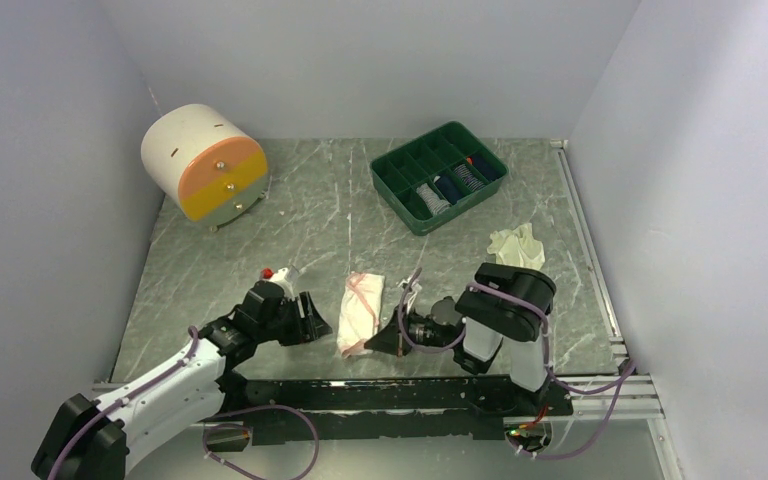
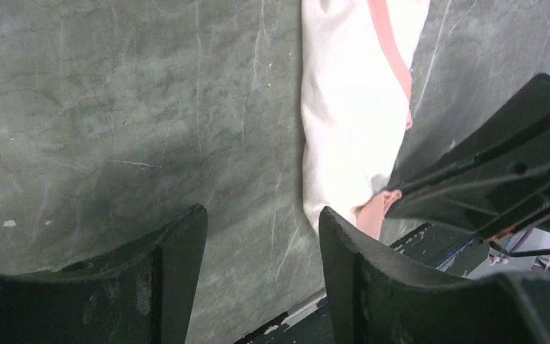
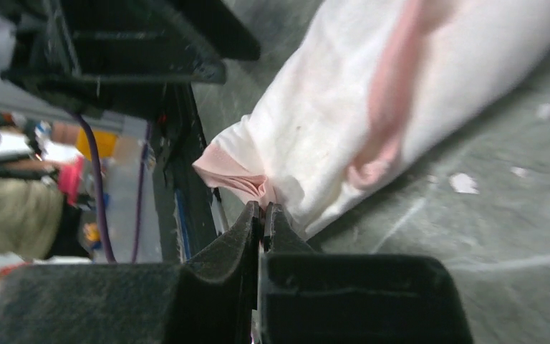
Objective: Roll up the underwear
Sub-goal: Roll the underwear to the center of the board.
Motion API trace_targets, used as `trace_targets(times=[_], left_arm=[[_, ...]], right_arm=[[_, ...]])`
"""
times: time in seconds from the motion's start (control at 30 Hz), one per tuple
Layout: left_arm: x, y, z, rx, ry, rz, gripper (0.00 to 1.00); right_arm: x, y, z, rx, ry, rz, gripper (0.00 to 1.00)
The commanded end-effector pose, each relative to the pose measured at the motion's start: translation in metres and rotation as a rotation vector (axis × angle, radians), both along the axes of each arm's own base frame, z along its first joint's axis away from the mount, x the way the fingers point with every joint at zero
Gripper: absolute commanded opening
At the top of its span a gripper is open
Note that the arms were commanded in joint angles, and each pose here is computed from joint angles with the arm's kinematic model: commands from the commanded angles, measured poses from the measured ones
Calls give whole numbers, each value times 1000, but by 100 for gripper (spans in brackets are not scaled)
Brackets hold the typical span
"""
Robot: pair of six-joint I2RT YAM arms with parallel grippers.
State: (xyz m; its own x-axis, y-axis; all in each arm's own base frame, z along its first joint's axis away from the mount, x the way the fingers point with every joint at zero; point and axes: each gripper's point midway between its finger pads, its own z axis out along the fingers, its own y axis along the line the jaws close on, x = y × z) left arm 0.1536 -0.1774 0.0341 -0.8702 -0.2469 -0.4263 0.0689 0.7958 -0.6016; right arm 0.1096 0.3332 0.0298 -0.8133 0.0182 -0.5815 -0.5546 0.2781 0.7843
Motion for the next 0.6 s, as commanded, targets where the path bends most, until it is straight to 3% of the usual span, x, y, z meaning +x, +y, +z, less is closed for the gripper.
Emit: trace_targets(times=[0.0,0.57], left_arm=[[10,-12,23,-53,-79,-45,64],[-2,-24,29,-126,-178,-189,68]], right_arm=[[22,7,61,268,98,-74,0],[42,-2,22,149,323,-218,0]])
